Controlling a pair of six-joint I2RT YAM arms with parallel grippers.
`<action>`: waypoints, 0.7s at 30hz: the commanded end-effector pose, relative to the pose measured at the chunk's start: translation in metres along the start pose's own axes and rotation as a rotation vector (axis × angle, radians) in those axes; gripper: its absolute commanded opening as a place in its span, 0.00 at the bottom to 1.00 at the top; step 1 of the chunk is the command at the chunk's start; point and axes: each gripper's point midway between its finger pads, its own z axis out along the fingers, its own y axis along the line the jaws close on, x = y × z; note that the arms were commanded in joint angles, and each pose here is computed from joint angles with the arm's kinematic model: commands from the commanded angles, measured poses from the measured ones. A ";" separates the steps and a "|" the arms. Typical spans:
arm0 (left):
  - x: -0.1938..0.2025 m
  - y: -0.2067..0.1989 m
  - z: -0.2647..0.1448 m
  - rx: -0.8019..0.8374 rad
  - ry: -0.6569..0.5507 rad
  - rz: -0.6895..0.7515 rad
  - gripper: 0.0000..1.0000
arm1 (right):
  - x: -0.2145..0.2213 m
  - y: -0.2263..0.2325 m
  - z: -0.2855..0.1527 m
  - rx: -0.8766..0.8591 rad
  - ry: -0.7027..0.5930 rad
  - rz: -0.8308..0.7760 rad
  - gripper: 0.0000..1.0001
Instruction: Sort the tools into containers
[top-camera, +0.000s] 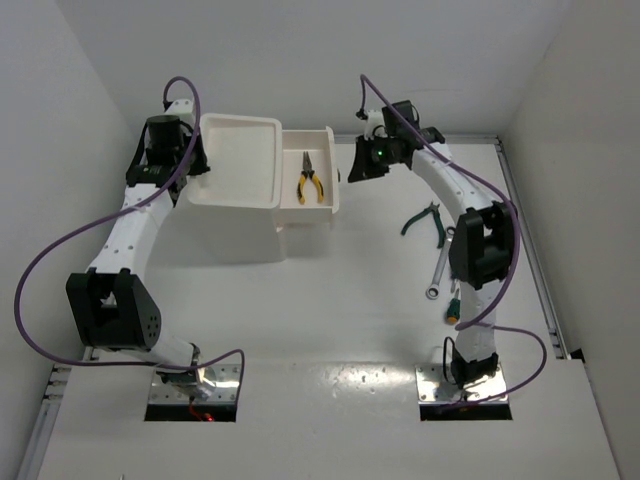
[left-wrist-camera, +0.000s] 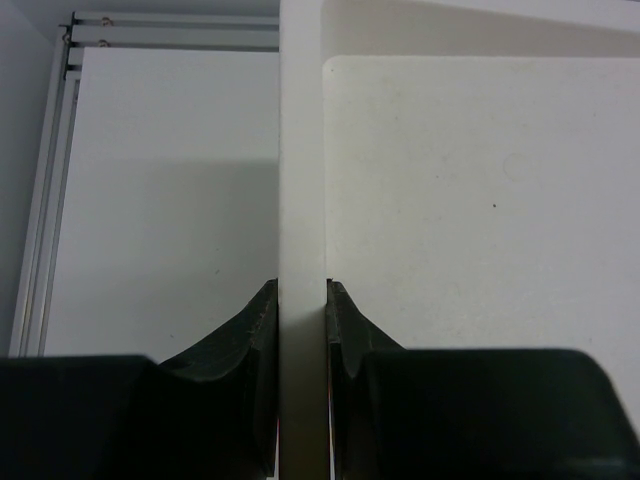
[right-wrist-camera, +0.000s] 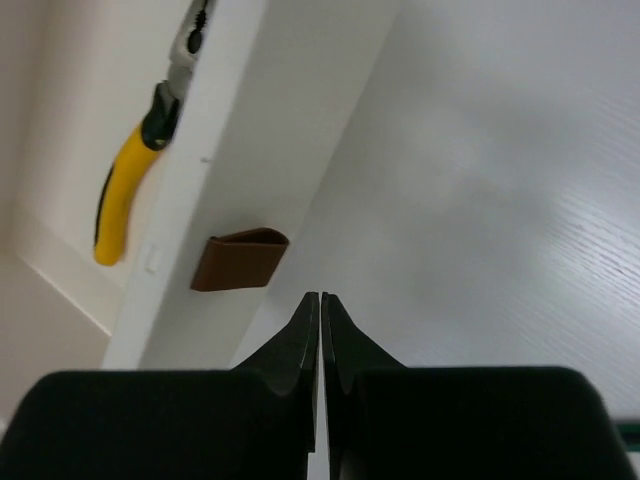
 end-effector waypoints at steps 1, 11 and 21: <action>0.078 -0.015 0.008 0.068 0.270 -0.050 0.00 | -0.020 0.039 -0.008 -0.161 -0.066 -0.016 0.02; 0.079 -0.023 0.008 0.095 0.273 -0.048 0.00 | -0.013 0.082 0.003 -0.350 -0.038 0.038 0.02; 0.084 -0.028 0.007 0.111 0.284 -0.044 0.00 | -0.015 0.123 0.005 -0.509 -0.025 0.071 0.02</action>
